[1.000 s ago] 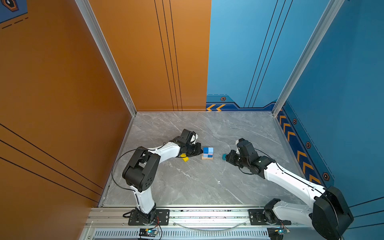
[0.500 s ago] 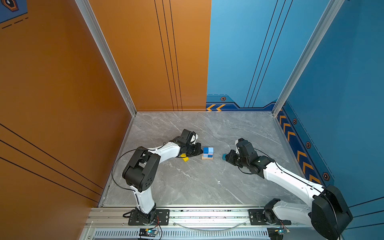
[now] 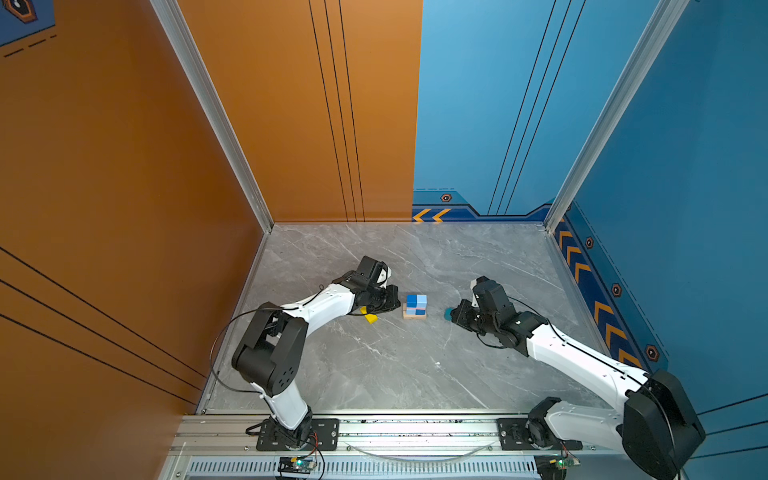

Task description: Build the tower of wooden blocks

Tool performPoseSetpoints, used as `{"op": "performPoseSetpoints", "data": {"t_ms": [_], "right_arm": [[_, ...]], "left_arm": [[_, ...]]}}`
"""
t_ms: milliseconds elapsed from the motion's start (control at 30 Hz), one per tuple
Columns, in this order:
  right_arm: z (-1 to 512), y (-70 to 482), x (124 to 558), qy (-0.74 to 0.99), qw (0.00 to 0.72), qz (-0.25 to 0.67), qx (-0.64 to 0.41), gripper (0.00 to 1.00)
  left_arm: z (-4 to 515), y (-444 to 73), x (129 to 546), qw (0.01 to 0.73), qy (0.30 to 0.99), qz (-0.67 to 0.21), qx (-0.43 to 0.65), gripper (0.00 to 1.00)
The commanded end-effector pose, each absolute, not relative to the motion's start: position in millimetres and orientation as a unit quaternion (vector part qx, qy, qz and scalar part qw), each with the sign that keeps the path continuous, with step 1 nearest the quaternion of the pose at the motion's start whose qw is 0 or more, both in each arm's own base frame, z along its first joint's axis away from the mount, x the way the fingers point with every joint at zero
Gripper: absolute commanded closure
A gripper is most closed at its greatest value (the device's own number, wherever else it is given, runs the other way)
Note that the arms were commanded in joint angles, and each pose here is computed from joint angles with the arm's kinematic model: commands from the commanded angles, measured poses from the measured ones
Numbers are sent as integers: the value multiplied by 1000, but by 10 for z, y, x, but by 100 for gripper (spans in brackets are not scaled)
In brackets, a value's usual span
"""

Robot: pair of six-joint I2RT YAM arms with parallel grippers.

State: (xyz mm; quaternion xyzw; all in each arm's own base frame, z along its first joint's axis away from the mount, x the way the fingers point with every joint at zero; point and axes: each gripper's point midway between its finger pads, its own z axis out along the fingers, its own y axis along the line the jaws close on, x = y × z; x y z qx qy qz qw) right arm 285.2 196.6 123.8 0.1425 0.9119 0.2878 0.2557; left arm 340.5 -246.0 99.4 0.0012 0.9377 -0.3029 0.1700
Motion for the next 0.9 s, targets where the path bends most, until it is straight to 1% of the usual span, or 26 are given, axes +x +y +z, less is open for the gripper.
{"op": "performPoseSetpoints", "data": {"t_ms": [0,200,267,333,367,433,567,733,867], "right_arm": [[1238,1933,2837,916,254,279,135,100],[1265,1901,2840,917,260,273,130,100],[1262,1881,2837,918,262,269,129,100],[1265,1851,2835,918,265,264,129,100],[1266,1843,2829,919,265,263,128,100],[1262,1809,2819,919,268,260,128,100],[1245,1728,2794,918,271,256,131,100],[1236,1611,2763,916,276,256,141,99],[1227,1513,2734,912,281,256,151,99]], "left_arm": [[1044,-2128,3314,181,956,-230,0,98],[1091,-1800,3196,187,966,-175,-14,81],[1096,-1735,3183,190,967,-171,-22,73],[964,-1641,3088,174,971,-159,-33,63],[934,-1618,3070,169,972,-156,-38,60],[854,-1580,3028,158,975,-149,-46,51],[656,-1515,2957,133,980,-130,-63,41],[459,-1473,2966,113,983,-114,-87,29],[368,-1503,3019,105,983,-114,-98,26]]}}
